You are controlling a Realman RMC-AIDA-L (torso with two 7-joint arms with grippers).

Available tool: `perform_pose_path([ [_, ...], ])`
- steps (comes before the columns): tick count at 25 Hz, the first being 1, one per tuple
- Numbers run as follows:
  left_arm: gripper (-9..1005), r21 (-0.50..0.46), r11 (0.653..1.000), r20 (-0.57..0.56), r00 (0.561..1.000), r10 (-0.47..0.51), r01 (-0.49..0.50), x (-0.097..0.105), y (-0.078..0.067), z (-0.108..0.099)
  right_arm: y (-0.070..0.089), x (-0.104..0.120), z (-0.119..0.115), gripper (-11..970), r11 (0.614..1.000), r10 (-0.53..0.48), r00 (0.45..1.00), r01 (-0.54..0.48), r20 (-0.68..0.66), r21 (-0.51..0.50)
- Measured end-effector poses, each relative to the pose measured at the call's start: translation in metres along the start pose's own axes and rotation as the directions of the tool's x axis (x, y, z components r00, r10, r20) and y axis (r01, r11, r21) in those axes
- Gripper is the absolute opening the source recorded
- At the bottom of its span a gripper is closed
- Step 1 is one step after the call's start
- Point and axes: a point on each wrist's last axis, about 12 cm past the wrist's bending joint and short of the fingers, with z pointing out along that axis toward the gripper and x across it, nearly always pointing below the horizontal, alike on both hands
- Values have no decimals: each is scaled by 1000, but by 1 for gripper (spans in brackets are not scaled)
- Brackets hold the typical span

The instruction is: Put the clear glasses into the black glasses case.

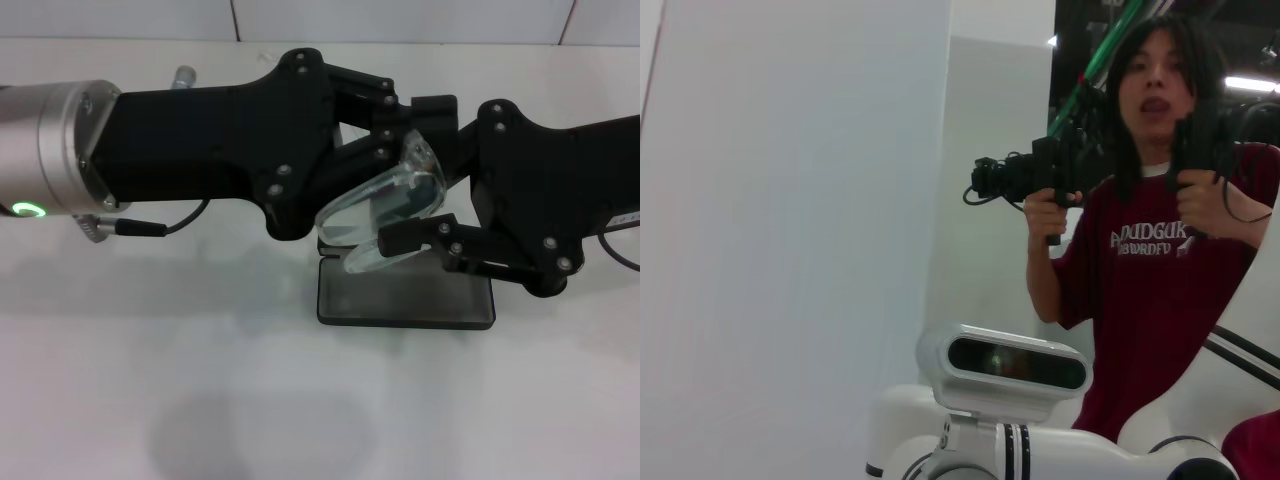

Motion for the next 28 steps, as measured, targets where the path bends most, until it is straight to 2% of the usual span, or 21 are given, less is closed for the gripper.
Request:
perform_pose_path([
  [7, 112, -63, 998, 62, 998, 31, -27, -8, 1, -14, 3, 3, -3, 118, 1000, 10, 1000, -10, 4, 12],
  [14, 112, -188, 980, 146, 985, 90, -62, -19, 0, -43, 11, 6, -10, 118, 999, -19, 999, 18, 34, 38],
  [21, 112, -304, 952, 250, 962, 114, -34, -20, 0, -71, 30, 0, -19, 119, 992, -116, 984, 120, 133, -23],
  [28, 112, -377, 926, 327, 938, 119, 14, -15, 3, -89, 50, -10, -23, 120, 957, -231, 939, 266, 255, -113],
])
